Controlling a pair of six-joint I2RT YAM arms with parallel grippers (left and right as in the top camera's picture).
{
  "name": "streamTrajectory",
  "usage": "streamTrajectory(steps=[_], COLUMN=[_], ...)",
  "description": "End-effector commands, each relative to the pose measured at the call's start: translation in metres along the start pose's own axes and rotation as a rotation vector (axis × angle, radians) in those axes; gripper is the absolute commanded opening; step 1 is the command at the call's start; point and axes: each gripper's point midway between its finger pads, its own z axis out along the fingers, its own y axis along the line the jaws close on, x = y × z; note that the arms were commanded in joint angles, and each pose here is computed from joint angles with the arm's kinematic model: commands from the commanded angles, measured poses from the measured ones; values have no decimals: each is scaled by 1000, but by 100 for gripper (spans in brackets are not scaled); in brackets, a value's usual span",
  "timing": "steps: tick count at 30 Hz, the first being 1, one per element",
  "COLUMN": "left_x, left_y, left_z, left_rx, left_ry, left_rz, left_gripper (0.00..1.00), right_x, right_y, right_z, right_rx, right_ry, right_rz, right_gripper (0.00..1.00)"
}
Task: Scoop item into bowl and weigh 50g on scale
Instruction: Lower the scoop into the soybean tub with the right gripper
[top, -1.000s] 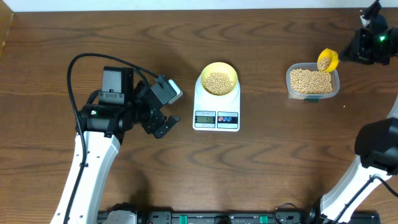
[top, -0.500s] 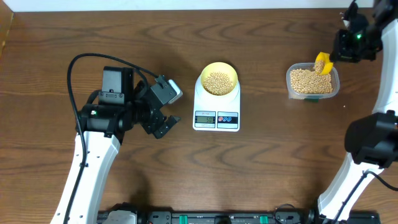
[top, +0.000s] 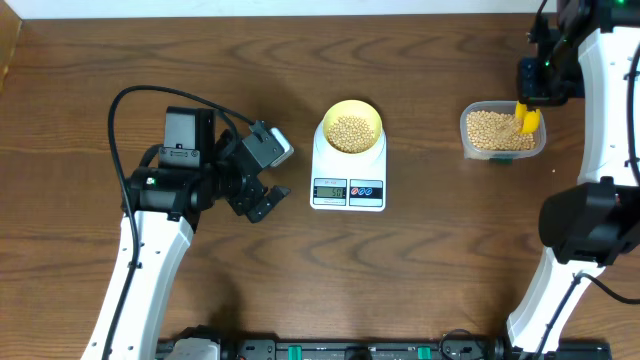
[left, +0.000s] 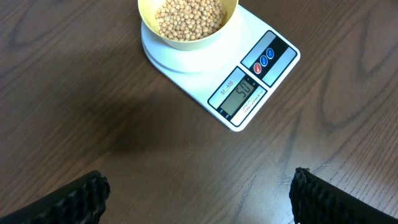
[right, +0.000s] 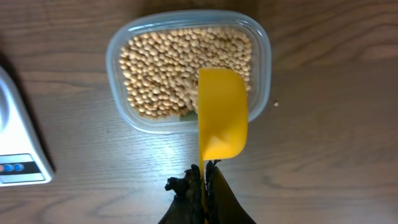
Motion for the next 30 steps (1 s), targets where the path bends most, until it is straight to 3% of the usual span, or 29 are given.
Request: streamTrajectory(steps=[1, 12, 30], left_x=[1, 1, 1], left_y=[0, 0, 0], left_z=[0, 0, 0], left_rx=[2, 2, 2], left_ry=[2, 2, 2], left_rz=[9, 9, 9], left_gripper=[95, 95, 95], right_x=[3, -10, -13], right_y=[-6, -4, -1], right_z=[2, 3, 47], right_rx=[79, 82, 80], right_ry=[17, -31, 64], right_rz=[10, 41, 132], right_gripper=[1, 1, 1])
